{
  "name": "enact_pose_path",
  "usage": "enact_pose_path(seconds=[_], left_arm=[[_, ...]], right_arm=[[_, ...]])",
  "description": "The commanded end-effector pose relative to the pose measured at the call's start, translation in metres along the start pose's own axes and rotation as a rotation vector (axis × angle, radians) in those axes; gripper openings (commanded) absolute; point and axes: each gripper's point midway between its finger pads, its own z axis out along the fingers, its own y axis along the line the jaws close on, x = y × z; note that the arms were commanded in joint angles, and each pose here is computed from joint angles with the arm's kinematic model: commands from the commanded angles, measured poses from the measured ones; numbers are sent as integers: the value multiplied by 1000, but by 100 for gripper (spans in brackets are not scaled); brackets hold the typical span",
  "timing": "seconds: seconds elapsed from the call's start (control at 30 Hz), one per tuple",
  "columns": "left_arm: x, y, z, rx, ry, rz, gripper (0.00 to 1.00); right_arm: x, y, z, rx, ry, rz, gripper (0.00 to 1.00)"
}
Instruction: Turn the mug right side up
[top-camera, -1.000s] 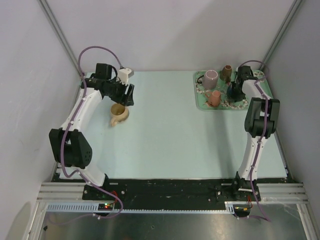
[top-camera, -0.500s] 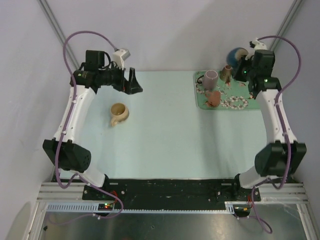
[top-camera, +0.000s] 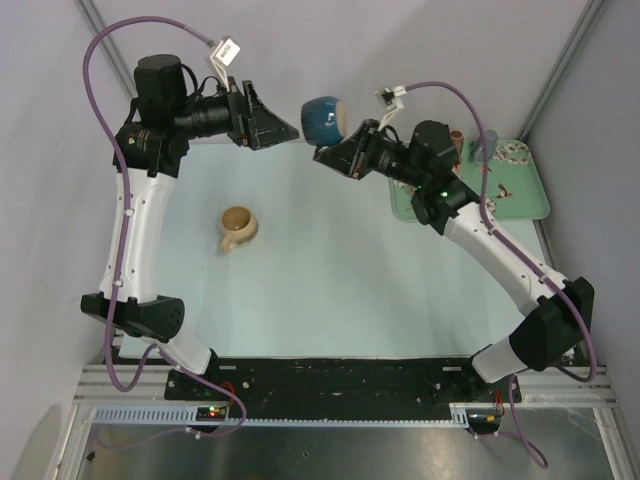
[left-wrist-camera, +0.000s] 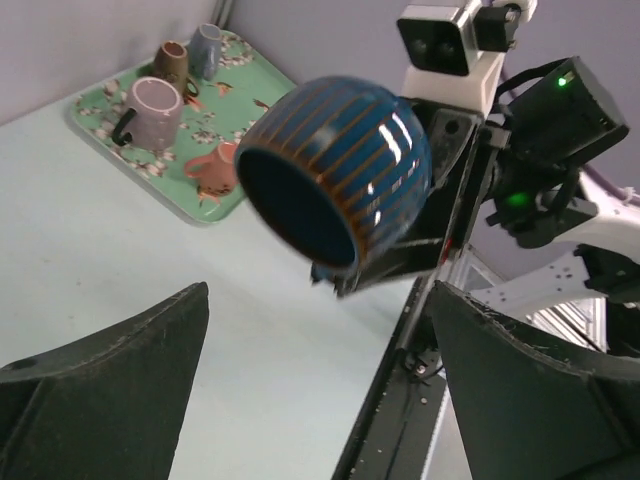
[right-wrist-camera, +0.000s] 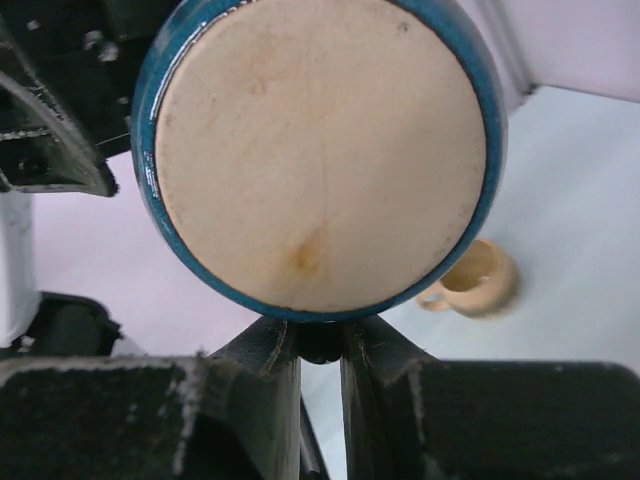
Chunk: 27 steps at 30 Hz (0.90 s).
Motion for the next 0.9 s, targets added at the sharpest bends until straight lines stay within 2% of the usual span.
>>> enact_pose_path(seconds=[0.0,0.1,0.27,0.37,0.43,0.5,0.53,0.57,0.6,0.67,0.73,0.77,0.8,0.83,0.87], left_arm=[[-14,-38,-10,87,-40,-12,94],[-17,-43,-12,91,-51,-9,88],[-22,-54,-15,127,-63,-11,68],[-20,-57,-12,158,-54,-55,62],[-19,-56,-9,175,-50,-87,53],[-17,-54,-6,185,-46,-111,37],[-16,-52,-5,186,-43,-120,24],[-12,-49,-4,183,-38,-133,16],[-9,-45,-2,180,-30,-143,9],[3,-30,5,161,-8,-181,2],[16,-11,12,118,6,-213,1],[21,0,16,85,5,-220,1],[29,11,19,51,9,-210,0],[35,22,21,6,5,-195,0],[43,35,23,-39,9,-168,0]], right_arm=[[-42,84,15,-261,-124,-58,0],[-33,90,27,-287,-93,-33,0],[-23,94,38,-326,-58,18,0],[-9,95,49,-337,-14,37,0],[2,94,57,-348,19,60,0],[12,91,62,-355,38,88,0],[15,88,64,-355,46,100,0],[19,85,66,-352,53,110,0],[23,82,66,-350,62,116,0],[29,78,67,-349,81,126,0],[36,69,67,-340,108,147,17],[40,62,66,-327,120,162,34],[40,56,63,-308,120,175,57],[44,44,60,-269,122,197,75],[48,30,55,-227,122,213,87]])
